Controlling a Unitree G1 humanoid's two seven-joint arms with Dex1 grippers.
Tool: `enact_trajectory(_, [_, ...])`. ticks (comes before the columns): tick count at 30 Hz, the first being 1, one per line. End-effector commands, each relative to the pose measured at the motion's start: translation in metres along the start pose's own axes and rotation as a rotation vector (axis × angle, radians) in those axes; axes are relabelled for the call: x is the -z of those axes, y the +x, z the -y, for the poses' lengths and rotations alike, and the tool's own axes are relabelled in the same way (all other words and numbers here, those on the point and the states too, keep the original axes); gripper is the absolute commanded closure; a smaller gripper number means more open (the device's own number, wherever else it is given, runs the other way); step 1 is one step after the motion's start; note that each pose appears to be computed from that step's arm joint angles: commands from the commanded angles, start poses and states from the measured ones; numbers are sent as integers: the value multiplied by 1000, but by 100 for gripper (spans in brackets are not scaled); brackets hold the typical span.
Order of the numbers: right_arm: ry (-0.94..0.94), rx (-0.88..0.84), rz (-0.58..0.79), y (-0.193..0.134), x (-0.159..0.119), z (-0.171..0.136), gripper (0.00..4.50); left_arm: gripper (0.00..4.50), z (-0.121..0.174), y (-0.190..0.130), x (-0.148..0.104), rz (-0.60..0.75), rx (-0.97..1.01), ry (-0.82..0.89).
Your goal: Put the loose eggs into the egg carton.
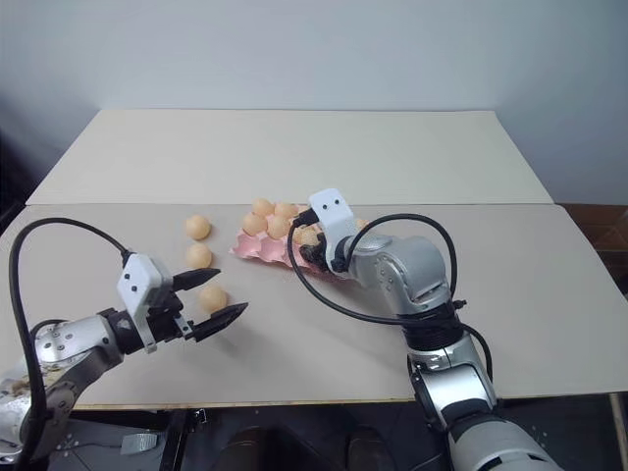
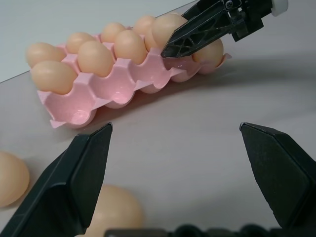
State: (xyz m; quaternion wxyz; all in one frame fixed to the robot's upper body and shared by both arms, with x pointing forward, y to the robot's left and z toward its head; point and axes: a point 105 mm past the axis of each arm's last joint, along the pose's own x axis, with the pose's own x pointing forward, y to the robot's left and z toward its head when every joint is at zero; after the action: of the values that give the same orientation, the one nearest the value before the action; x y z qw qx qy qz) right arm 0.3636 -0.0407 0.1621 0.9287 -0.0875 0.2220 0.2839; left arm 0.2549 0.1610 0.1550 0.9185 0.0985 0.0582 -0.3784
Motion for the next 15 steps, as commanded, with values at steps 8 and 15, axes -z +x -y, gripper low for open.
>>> enact_trajectory(8, [-46,8,90,-12,-21,7,3,0,-5,-9,-16,30,-19,46])
enact_trajectory(15, [-109,-104,237,-66,-64,5,3,0,-37,-39,-27,12,-76,33])
